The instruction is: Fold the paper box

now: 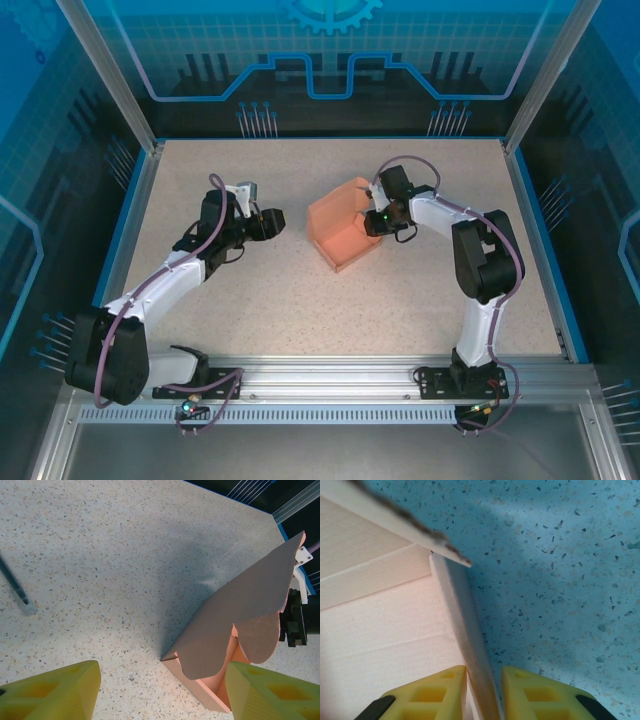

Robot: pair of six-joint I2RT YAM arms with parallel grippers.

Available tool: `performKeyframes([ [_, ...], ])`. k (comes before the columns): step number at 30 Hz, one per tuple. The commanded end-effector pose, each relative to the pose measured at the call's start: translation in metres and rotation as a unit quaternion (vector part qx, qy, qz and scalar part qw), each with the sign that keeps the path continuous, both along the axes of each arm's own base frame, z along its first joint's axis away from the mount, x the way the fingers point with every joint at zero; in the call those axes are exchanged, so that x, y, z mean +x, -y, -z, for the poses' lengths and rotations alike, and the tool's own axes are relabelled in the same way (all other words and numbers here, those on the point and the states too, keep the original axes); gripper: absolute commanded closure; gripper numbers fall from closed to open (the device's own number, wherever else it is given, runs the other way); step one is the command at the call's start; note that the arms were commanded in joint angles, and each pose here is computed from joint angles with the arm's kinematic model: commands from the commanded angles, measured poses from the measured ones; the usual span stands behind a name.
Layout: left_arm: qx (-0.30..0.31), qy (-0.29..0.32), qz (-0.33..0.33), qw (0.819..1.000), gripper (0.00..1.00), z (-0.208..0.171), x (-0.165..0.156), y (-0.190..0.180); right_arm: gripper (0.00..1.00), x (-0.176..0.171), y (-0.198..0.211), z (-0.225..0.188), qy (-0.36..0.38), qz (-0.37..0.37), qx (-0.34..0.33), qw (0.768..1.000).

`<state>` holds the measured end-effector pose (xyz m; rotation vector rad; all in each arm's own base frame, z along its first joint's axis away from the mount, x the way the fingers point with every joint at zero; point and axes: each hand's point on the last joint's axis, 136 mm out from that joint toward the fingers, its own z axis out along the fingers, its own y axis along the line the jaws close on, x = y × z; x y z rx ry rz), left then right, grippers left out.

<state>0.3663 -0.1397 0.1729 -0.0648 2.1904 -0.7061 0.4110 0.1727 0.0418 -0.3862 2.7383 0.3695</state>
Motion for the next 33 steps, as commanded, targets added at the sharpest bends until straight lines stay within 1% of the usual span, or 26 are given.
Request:
performKeyframes([
  [1, -0.005, 0.0, 0.012, 1.0, 0.32, 0.0, -0.004, 0.006, 0.75, -0.006, -0.001, -0.01, 0.006, -0.012, 0.001, 1.0],
  [6, -0.004, 0.001, 0.011, 1.0, 0.32, 0.001, -0.005, 0.005, 0.77, -0.012, -0.002, 0.0, -0.009, -0.011, -0.006, 1.0],
  [15, -0.005, 0.001, 0.014, 1.0, 0.32, 0.001, -0.004, 0.008, 0.82, -0.028, 0.001, 0.02, -0.015, -0.003, -0.079, 0.997],
  [22, -0.005, -0.001, 0.019, 1.0, 0.32, 0.002, -0.004, 0.012, 0.86, -0.032, 0.002, 0.03, -0.002, 0.0, -0.127, 0.992],
  [33, -0.003, -0.005, 0.019, 1.0, 0.32, 0.008, -0.002, 0.014, 0.9, -0.032, 0.019, 0.03, 0.044, 0.036, -0.208, 0.977],
])
